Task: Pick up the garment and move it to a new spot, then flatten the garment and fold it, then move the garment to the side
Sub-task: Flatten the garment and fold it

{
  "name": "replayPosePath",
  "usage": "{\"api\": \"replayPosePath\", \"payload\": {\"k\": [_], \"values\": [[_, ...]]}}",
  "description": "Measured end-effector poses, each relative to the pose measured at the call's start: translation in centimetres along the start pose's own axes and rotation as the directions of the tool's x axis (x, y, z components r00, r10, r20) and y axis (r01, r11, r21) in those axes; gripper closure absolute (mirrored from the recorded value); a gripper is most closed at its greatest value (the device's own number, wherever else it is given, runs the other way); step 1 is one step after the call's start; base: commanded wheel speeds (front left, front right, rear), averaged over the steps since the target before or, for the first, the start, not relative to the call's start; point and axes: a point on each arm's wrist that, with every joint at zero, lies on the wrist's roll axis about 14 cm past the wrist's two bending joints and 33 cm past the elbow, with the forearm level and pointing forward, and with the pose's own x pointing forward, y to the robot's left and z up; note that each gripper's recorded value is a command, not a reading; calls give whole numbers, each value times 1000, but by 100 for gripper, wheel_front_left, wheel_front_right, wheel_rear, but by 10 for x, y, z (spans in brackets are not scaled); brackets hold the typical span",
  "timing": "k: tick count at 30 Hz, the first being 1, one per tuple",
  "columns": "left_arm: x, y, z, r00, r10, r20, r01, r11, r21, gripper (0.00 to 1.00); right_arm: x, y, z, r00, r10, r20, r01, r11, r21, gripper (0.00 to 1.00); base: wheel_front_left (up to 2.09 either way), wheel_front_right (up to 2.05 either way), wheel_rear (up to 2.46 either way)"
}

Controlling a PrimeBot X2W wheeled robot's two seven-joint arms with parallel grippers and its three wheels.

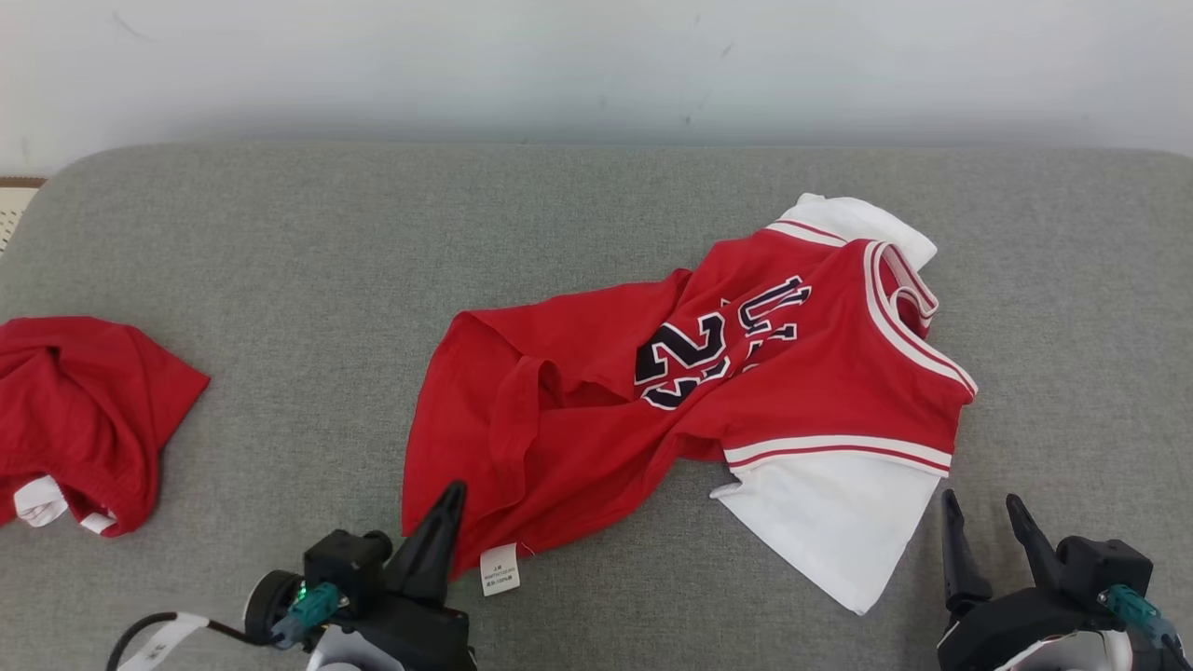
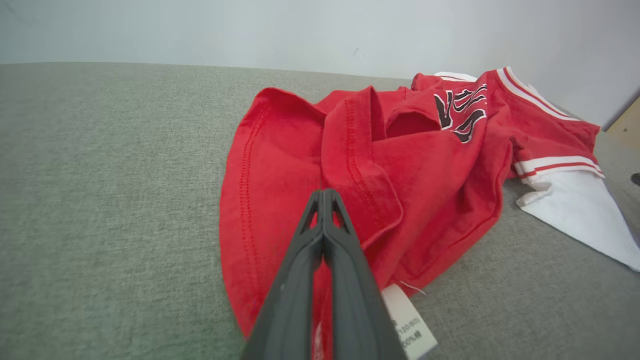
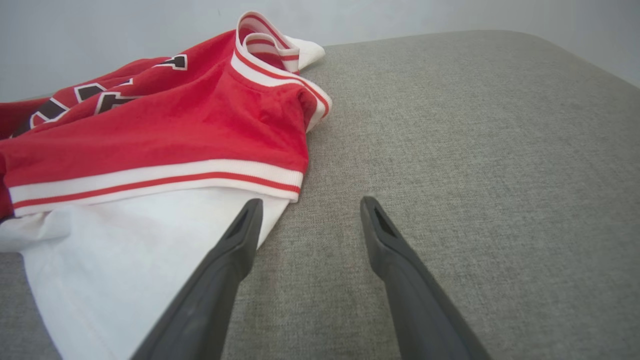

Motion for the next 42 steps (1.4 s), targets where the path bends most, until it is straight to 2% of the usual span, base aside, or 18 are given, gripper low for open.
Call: {"api": "replayPosePath", "payload": {"k": [2,3,4,19,20,22,24,25,26,27,29,30,31,32,33,34,37,42], "values": [[1,-8,1,1000,-28,3,28,1000,1,100,0,1,-1,1000,3,-2,-3,1000,0,0,0,0,0],[1,-15,0,999,-50,0,50,999,4,43,0,2,-1,1000,4,-2,-4,1000,1,0,0,0,0],[1,-17,-1,998,-58,-2,58,998,5,0,0,2,-1,1000,4,-3,-4,1000,2,0,0,0,0],[0,-17,-24,996,-45,-72,46,999,13,0,-3,-5,-6,1000,-18,-16,18,1000,11,0,0,0,0],[0,-17,-24,996,-41,-74,42,999,13,7,-3,-5,-6,1000,-18,-16,18,1000,11,0,0,0,0],[0,-15,-26,996,-35,-79,36,999,14,11,-3,-5,-6,1000,-18,-17,19,1000,11,0,0,0,0],[-1,-15,-27,996,-31,-85,33,999,15,20,-3,-5,-6,1000,-18,-17,19,1000,11,0,0,0,0],[-1,-14,-28,996,-31,-86,32,999,15,29,-3,-5,-6,1000,-18,-18,19,1000,11,0,0,0,0],[-1,-14,-28,996,-30,-87,31,999,14,44,-4,-5,-6,1000,-18,-17,18,1000,11,0,0,0,0],[-1,-14,-28,996,-28,-88,29,999,12,53,-4,-5,-6,1000,-19,-18,19,1000,11,0,0,0,0],[-1,-12,-27,996,-21,-83,21,1000,9,62,-4,-5,-7,1000,-19,-19,19,1000,11,0,0,0,0],[0,-12,-26,997,-19,-81,20,1000,10,75,-4,-5,-7,1000,-19,-20,19,1000,12,0,0,0,0],[0,-11,-26,997,-18,-80,19,1000,10,80,-4,-5,-7,1000,-18,-21,19,1000,13,0,0,0,0],[0,-11,-25,997,-17,-79,18,1000,10,96,-4,-5,-7,1000,-18,-21,18,1000,14,0,0,0,0],[0,-11,-25,997,-17,-79,17,1000,10,96,-4,-5,-7,1000,-17,-21,18,1000,14,0,0,0,0],[0,-10,-25,997,-13,-78,13,1000,4,100,-4,-4,-8,1000,-17,-22,17,1000,16,0,0,0,0],[0,-4,-20,998,15,-62,-16,1000,-23,100,-3,-3,-8,1000,-14,-22,14,1000,17,0,0,0,0],[-4,30,-5,987,162,-16,-163,983,-89,100,-2,-3,-7,1000,-10,-23,10,1000,13,0,0,0,0]]}}
